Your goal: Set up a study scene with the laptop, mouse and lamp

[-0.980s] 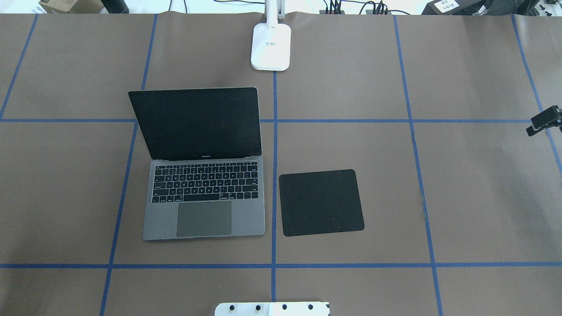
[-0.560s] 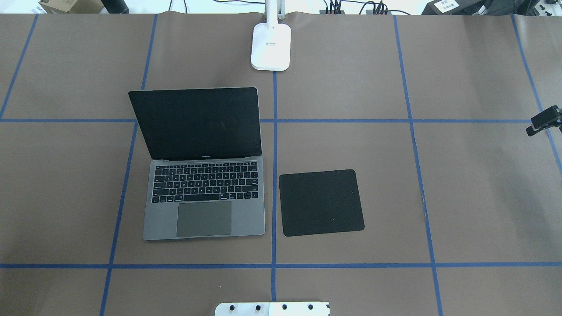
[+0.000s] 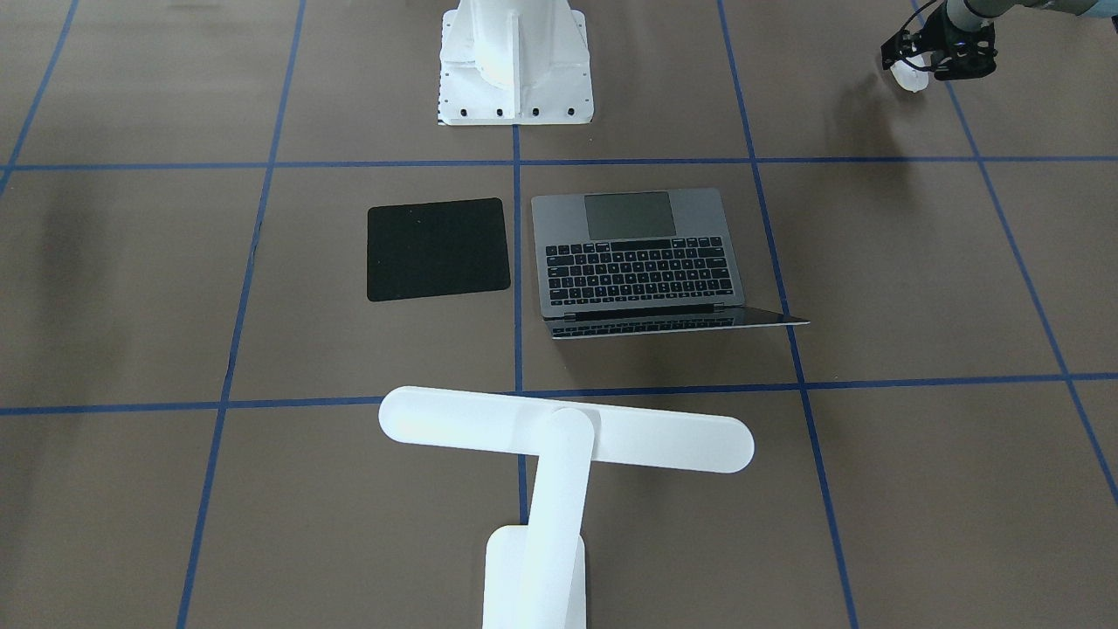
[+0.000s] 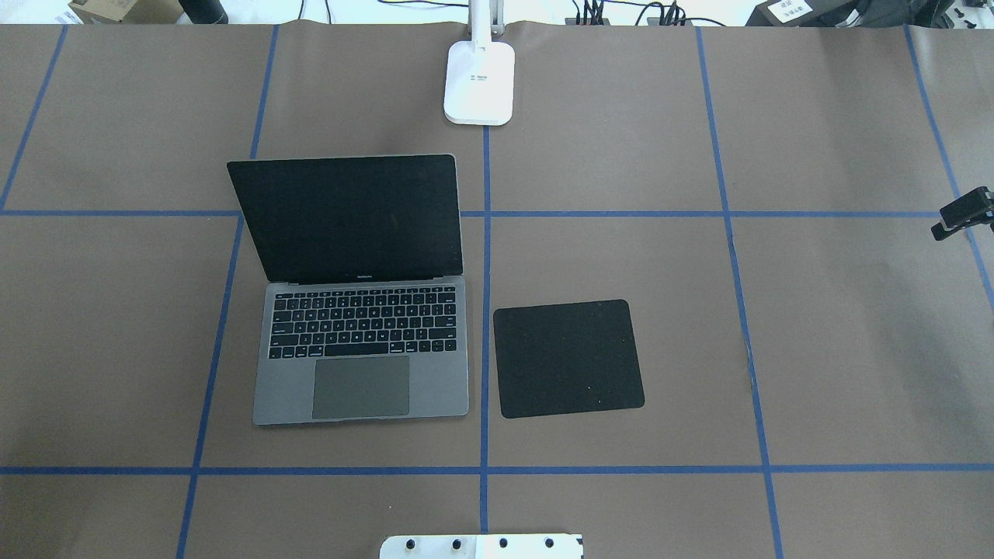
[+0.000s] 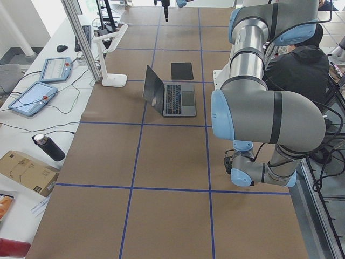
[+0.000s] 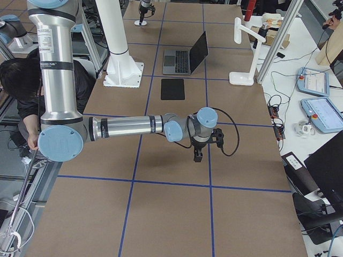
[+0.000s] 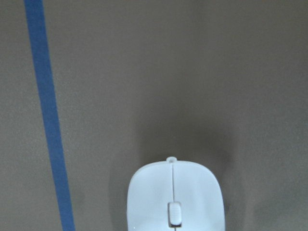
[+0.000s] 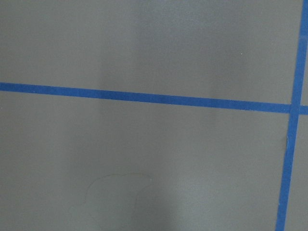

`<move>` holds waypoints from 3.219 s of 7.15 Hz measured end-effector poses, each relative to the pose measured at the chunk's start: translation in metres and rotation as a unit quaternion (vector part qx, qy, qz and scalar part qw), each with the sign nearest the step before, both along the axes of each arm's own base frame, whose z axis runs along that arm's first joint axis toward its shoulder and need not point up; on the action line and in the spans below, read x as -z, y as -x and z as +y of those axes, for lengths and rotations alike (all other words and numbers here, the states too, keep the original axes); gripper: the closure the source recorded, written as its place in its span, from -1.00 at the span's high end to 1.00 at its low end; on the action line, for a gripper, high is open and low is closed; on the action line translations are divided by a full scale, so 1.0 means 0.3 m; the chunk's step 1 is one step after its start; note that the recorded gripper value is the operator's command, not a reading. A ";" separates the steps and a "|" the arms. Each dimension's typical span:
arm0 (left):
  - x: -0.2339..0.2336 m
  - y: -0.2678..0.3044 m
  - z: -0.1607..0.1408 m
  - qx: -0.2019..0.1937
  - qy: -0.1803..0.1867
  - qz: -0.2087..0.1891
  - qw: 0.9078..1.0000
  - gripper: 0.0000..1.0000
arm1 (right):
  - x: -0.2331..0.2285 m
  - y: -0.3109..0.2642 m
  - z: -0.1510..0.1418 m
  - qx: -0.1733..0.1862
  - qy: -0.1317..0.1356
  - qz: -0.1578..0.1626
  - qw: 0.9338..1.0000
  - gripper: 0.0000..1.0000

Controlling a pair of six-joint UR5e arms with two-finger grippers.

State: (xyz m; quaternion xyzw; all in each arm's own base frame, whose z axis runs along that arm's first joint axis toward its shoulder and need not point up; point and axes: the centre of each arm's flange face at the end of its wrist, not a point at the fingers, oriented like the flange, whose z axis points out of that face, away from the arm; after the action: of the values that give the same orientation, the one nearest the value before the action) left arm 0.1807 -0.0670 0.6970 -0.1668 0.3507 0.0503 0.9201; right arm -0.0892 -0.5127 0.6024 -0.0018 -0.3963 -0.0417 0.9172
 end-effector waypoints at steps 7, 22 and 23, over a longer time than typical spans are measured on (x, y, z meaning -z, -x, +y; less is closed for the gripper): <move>0.005 -0.006 0.006 0.001 0.007 0.003 1.000 -0.07 | -0.003 -0.008 0.019 -0.001 -0.002 0.005 1.000 0.98; 0.391 -0.053 -0.159 0.080 0.044 0.156 0.984 -0.25 | -0.010 0.040 0.028 0.010 0.007 0.002 1.000 0.98; 0.407 -0.115 -0.214 0.089 0.037 0.156 0.983 -0.25 | -0.012 0.042 0.031 0.010 0.009 0.002 1.000 0.98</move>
State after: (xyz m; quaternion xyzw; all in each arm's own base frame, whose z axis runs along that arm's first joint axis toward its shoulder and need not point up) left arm 0.2152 -0.1311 0.5748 -0.1586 0.5052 -0.0196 0.8481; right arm -0.1017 -0.5035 0.6059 -0.0138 -0.3952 -0.0478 0.9172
